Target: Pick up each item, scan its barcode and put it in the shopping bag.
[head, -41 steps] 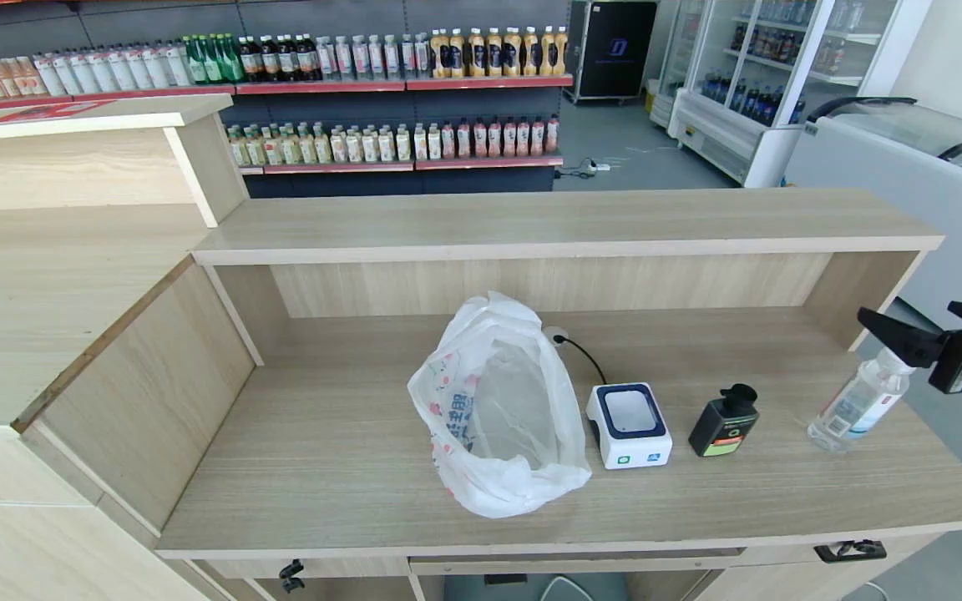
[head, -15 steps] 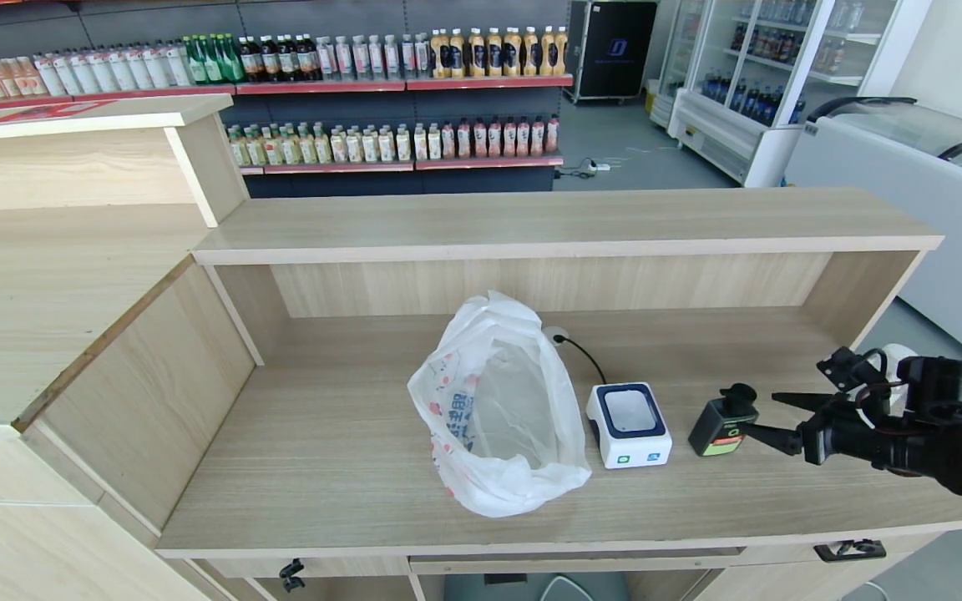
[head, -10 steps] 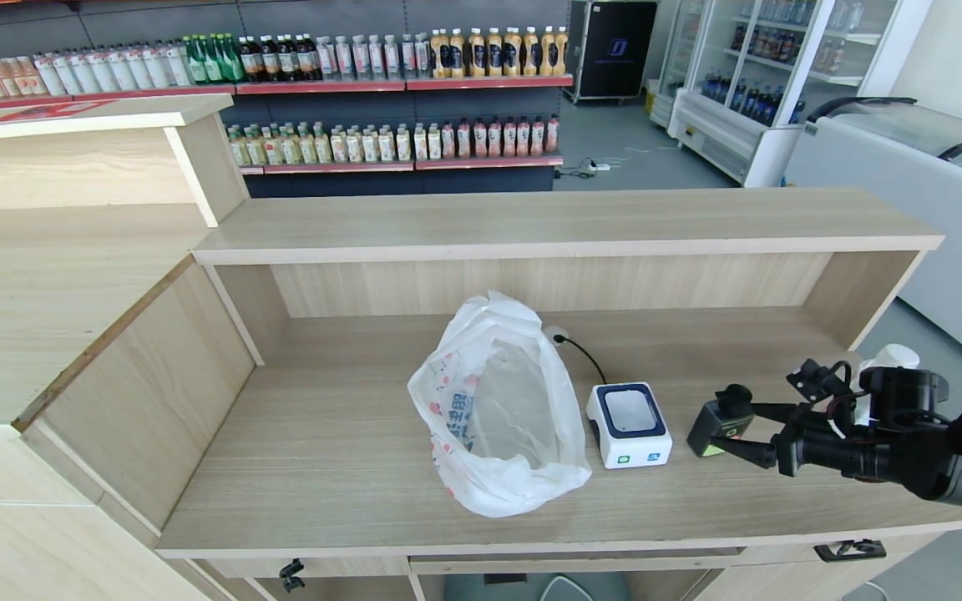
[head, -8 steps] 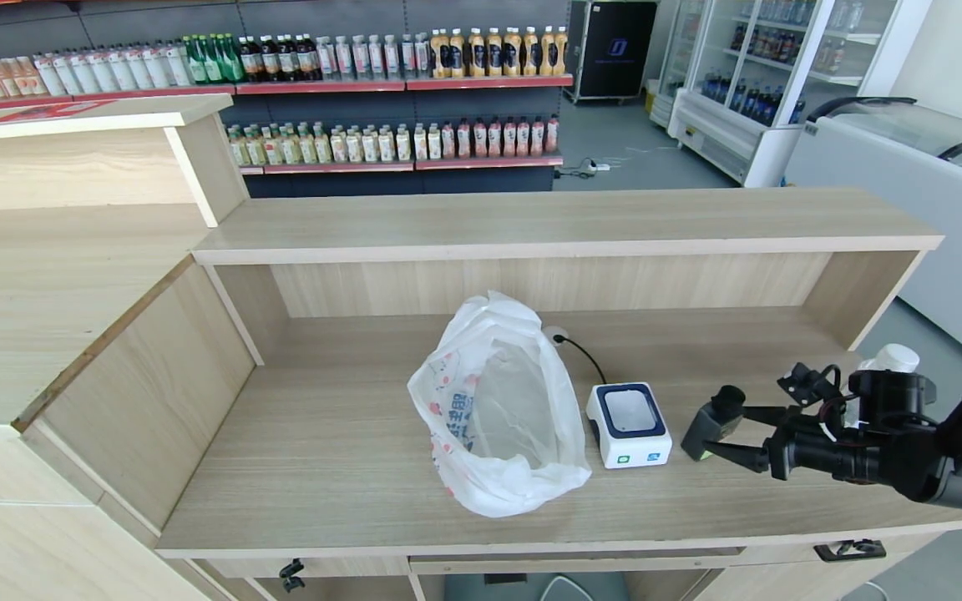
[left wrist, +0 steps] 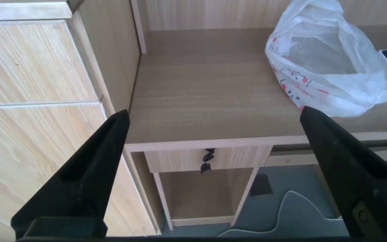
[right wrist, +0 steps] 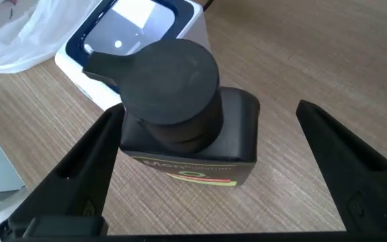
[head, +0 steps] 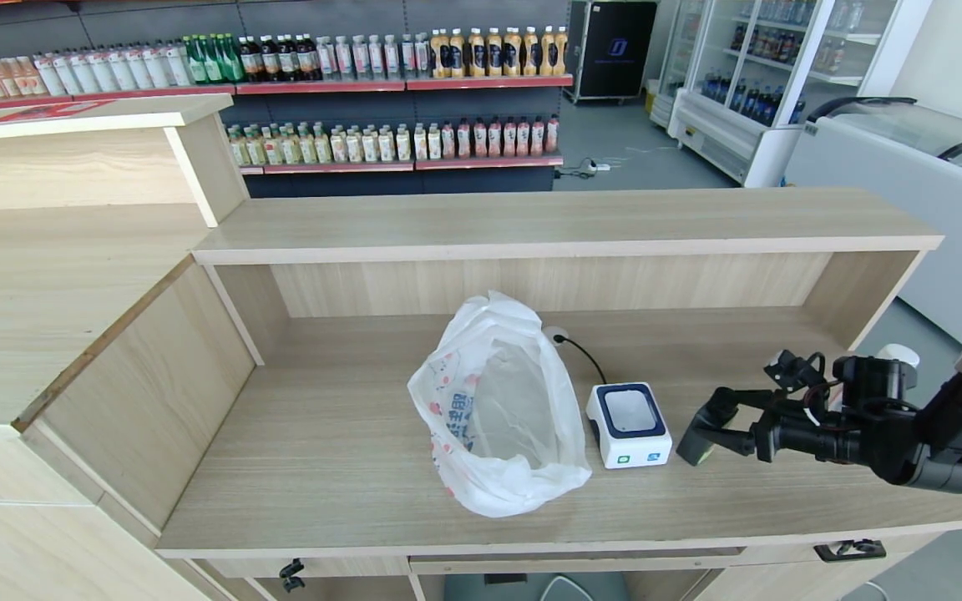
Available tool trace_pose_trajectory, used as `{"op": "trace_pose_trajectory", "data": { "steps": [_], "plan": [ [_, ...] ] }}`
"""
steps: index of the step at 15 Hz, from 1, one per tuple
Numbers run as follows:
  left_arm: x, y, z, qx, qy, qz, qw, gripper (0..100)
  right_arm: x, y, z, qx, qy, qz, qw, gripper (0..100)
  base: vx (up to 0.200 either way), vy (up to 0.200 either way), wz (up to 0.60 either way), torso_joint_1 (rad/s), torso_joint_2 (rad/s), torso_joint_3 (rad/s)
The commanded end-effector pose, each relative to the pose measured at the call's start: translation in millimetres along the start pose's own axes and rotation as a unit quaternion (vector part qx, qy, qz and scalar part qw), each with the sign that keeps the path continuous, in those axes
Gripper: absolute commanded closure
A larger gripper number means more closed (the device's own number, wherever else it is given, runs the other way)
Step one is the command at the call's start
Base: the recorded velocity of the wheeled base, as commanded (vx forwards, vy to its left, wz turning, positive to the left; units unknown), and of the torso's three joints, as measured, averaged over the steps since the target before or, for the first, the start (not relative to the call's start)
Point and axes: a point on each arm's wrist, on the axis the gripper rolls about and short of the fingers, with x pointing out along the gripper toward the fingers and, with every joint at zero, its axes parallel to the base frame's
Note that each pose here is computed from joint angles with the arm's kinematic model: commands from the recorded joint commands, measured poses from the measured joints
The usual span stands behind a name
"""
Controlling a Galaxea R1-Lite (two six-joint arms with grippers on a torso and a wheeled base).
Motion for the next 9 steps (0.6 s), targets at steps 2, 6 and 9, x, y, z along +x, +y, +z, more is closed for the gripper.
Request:
{"op": "trace_pose_trajectory", "data": {
  "steps": [2,6,9],
  "plan": [
    [0,0.0,0.0,0.000,0.000,0.000,1.0000,0,7,0,-4,0.003,0.002,0.006,1.000,0,0.000,0.000,0.00,0.000,0.00,0.000],
    [0,0.0,0.0,0.000,0.000,0.000,1.0000,0,18,9,-9,0.007,0.008,0.025,1.000,0,0.000,0.000,0.00,0.000,0.00,0.000],
    [0,0.0,0.0,0.000,0.000,0.000,1.0000,0,26,15,-13,0.008,0.012,0.037,0.999,0,0.000,0.000,0.00,0.000,0.00,0.000]
  ]
}}
